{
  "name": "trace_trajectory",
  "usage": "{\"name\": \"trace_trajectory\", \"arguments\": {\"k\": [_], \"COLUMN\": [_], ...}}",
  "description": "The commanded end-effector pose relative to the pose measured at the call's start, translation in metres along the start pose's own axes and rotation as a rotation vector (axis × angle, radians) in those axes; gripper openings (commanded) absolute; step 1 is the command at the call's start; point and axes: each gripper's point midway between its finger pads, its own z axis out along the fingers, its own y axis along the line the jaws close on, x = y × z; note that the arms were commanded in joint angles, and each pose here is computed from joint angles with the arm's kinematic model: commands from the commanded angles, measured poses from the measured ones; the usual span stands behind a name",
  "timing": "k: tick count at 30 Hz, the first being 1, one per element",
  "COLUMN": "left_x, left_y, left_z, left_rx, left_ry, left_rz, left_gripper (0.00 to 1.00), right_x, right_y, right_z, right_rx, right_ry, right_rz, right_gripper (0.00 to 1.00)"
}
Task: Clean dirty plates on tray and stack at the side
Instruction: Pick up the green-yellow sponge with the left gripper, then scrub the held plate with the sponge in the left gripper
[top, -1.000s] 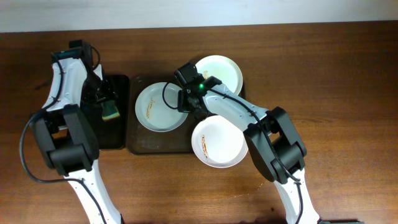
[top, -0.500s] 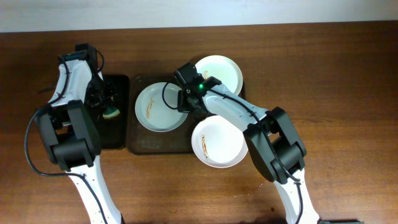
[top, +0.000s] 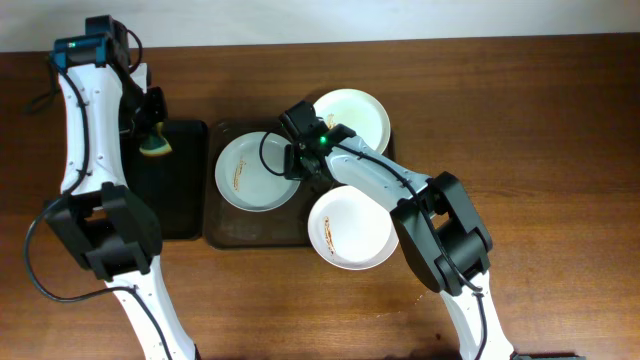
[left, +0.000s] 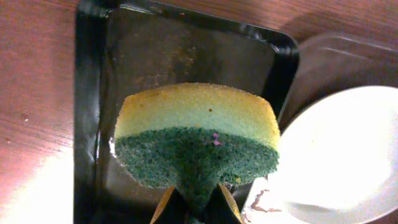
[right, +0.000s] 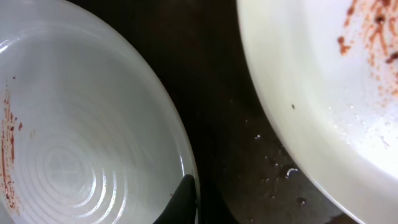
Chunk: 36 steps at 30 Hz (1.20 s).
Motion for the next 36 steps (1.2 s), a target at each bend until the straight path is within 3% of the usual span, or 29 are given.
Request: {"name": "trace_trajectory", "arguments": {"k": [1, 3, 9, 16, 22, 26, 31, 33, 36], "left_x": [0.005, 0.010, 0.025, 0.053, 0.085, 0.109, 0.095, 0.088, 0.074], "left_y": [-0.036, -0.060, -0.105, -0.114, -0.135, -0.160, -0.195, -0.185, -0.143], "left_z": [-0.008, -0.005, 0.040, 0.098, 0.137, 0.137, 0.123, 0.131, 0.150], "left_rx": [0.130, 0.204, 0.220, 0.222, 0.344, 0.455, 0.645, 0.571, 0.312], "left_ry": [-0.005, 0.010, 0.050, 0.113, 0.158, 0.220, 0.142, 0.128, 0.099], "left_rz": [0.119, 0.167, 0.277, 0.298, 0.300, 0.308, 0.321, 0.284, 0.202], "left_gripper": [0.01, 0.01, 0.01, 0.01, 0.01, 0.01, 0.01, 0.01, 0.01], "right_x": [0.018, 0.017, 0.013, 0.011, 0.009, 0.009, 0.010, 0.010, 0.010], "right_y": [-0.001, 0.002, -0.012, -0.016, -0.016, -0.015, -0.016, -0.016, -0.016], "right_z": [0.017, 0.016, 0.013, 0.012, 0.012, 0.012, 0.012, 0.012, 0.012], "right_rx": [-0.010, -0.042, -0.091, -0.093, -0.097, -0.097, -0.097, -0.096, -0.096], "right_ry": [0.055, 0.067, 0.123, 0.129, 0.123, 0.123, 0.123, 0.125, 0.125], "right_rz": [-0.049, -0.047, 0.009, 0.015, 0.014, 0.014, 0.012, 0.007, 0.006], "right_gripper": [0.04, 0.05, 0.04, 0.04, 0.05, 0.04, 0.04, 0.04, 0.05]}}
